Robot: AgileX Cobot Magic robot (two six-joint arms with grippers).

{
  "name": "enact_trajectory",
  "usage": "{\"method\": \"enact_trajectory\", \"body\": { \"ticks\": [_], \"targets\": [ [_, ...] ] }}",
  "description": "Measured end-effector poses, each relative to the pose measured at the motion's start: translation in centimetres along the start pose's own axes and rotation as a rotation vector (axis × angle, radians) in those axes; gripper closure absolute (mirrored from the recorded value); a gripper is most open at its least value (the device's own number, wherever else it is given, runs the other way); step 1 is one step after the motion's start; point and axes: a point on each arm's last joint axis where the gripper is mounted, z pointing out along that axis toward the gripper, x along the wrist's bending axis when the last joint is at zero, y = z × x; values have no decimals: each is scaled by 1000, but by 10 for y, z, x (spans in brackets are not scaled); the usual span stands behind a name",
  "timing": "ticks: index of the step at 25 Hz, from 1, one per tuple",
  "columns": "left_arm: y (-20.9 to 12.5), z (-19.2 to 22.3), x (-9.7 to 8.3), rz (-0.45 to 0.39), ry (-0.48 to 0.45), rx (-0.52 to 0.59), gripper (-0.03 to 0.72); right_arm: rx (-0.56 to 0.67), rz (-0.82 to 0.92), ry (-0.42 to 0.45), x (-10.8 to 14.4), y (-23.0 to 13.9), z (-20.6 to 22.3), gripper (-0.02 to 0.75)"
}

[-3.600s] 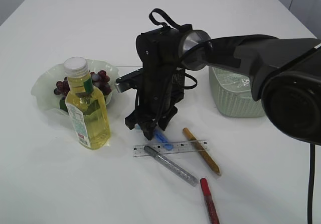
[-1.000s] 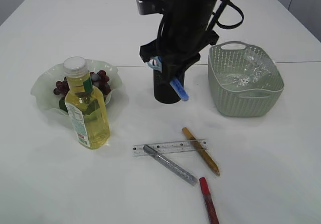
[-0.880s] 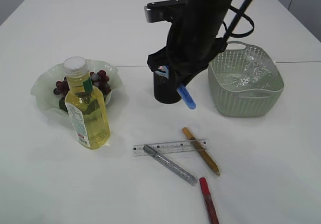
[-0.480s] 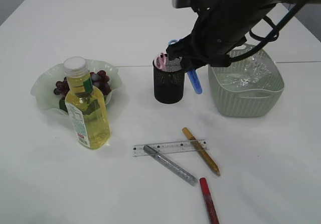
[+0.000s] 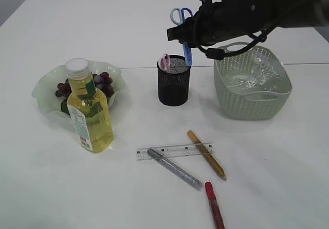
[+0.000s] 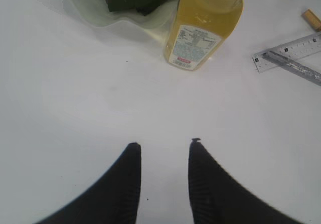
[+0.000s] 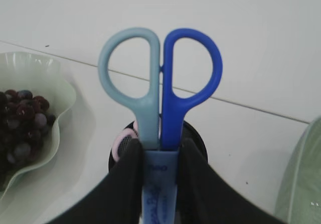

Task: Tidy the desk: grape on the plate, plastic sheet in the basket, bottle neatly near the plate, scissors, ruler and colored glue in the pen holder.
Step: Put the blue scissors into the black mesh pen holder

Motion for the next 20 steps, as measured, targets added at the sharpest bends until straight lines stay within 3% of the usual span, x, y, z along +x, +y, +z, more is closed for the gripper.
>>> {"method": "enact_trajectory", "body": {
  "ticks": [14,20],
  "targets": [
    [-3,0,0,0,-1,30,447,-225,13,-9,-4,-18,49,613],
    [-3,0,0,0,-1,30,447,-234,13,-12,-5,-30,63,613]
  ]
}}
